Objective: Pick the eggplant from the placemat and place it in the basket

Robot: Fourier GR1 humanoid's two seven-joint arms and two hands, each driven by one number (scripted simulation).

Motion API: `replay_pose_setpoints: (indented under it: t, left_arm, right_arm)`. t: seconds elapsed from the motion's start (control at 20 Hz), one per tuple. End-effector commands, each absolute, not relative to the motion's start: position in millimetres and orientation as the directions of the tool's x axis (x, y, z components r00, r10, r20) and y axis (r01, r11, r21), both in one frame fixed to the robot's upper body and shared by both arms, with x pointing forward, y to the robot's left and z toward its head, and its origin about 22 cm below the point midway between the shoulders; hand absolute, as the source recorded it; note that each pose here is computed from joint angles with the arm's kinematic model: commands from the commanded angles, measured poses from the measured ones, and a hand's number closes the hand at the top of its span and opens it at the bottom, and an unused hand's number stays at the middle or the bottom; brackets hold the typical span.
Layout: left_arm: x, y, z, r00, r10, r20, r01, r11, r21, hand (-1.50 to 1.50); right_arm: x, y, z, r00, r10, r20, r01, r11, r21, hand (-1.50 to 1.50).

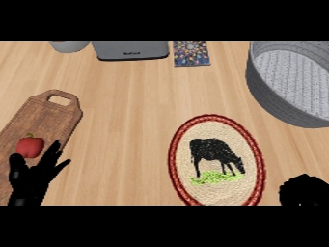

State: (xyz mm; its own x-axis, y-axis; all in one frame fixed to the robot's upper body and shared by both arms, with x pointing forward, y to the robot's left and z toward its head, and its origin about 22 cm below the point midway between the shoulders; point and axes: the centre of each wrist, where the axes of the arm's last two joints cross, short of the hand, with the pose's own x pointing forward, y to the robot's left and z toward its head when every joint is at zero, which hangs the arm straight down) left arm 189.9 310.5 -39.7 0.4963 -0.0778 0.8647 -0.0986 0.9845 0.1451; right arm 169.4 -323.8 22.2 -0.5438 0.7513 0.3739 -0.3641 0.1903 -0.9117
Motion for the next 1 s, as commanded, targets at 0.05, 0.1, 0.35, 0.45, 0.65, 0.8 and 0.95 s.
replay_pose_setpoints:
  t: [0.05, 0.1, 0.35, 0.45, 0.65, 0.8, 0.95]
  left_arm:
    - [182, 304, -55, 0.538, -0.061, 0.841, -0.114, 0.983, 0.144, 0.0]
    - [178, 300, -51, 0.535, -0.069, 0.842, -0.091, 0.986, 0.138, 0.0]
    - [181, 307, -46, 0.547, -0.071, 0.834, -0.092, 0.985, 0.144, 0.0]
    - [182, 294, -57, 0.549, -0.085, 0.831, -0.071, 0.986, 0.148, 0.0]
    - [196, 304, -45, 0.532, -0.089, 0.842, -0.058, 0.988, 0.141, 0.0]
    - [194, 295, -53, 0.537, -0.091, 0.839, -0.058, 0.988, 0.144, 0.0]
    - [198, 300, -46, 0.534, -0.118, 0.837, -0.038, 0.986, 0.163, 0.0]
  right_arm:
    - [168, -319, 46, -0.52, 0.513, 0.683, -0.342, 0.608, -0.716, 1.5]
    - [175, -329, 64, -0.535, 0.491, 0.688, -0.304, 0.648, -0.699, 1.5]
    - [181, -381, 139, -0.52, 0.459, 0.721, -0.239, 0.732, -0.638, 1.5]
    - [187, -397, 175, -0.502, 0.483, 0.717, -0.208, 0.737, -0.642, 1.5]
    - [198, -431, 230, -0.448, 0.509, 0.735, -0.073, 0.798, -0.598, 1.5]
    - [198, -431, 268, -0.4, 0.501, 0.768, -0.069, 0.819, -0.57, 1.5]
    - [209, -458, 305, -0.374, 0.524, 0.765, -0.009, 0.823, -0.568, 1.5]
